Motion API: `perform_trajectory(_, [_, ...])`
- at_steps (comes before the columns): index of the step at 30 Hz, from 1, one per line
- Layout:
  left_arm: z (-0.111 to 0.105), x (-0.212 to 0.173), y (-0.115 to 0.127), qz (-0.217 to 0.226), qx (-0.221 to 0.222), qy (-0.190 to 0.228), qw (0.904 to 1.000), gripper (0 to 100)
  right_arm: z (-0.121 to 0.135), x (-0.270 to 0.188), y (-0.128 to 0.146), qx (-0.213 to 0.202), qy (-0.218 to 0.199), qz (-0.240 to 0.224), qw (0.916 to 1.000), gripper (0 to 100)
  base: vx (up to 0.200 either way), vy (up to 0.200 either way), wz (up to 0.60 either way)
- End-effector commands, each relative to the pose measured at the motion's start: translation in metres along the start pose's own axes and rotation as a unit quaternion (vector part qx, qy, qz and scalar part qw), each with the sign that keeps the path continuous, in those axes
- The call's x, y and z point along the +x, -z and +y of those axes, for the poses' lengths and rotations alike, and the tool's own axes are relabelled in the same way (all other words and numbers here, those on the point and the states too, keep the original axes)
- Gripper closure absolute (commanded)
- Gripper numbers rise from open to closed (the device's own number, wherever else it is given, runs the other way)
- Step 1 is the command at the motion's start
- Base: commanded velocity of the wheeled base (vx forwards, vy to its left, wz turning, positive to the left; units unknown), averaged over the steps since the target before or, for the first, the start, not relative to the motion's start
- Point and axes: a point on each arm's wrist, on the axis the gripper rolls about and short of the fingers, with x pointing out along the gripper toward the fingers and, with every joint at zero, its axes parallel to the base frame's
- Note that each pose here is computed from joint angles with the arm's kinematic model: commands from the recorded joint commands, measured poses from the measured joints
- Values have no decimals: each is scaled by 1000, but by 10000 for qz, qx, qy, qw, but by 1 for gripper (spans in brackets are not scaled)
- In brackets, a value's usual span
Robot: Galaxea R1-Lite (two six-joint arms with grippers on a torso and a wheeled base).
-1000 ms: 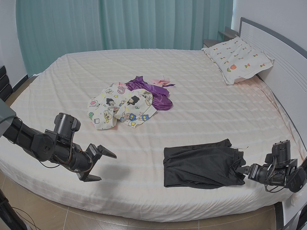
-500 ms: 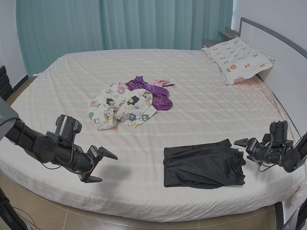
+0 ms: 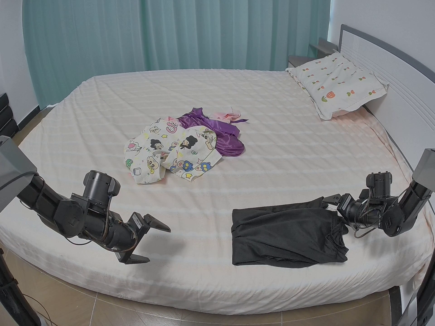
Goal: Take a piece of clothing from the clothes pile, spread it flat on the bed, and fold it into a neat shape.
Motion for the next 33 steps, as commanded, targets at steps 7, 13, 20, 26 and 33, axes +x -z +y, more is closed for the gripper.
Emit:
perform_trajectory(7, [2,2,0,21,-22,-32,10000,0,-9,9,1,108,-38,218,9997,100,0,0,0])
perform_trajectory(13, [3,2,0,21,-22,-32,10000,0,-17,8,-7,239,-57,172,9996,100,0,0,0])
perform_trajectory(20, [3,2,0,25,-26,-38,10000,0,-9,-5,-26,508,-590,-448,9960,100,0,0,0])
perform_trajectory(26, [3,2,1,28,-29,-44,10000,0,-18,2,-25,471,-1038,-566,9919,100,0,0,0])
perform_trajectory(33, [4,2,1,32,-33,-50,10000,0,-27,9,-25,496,-1101,-452,9916,100,0,0,0])
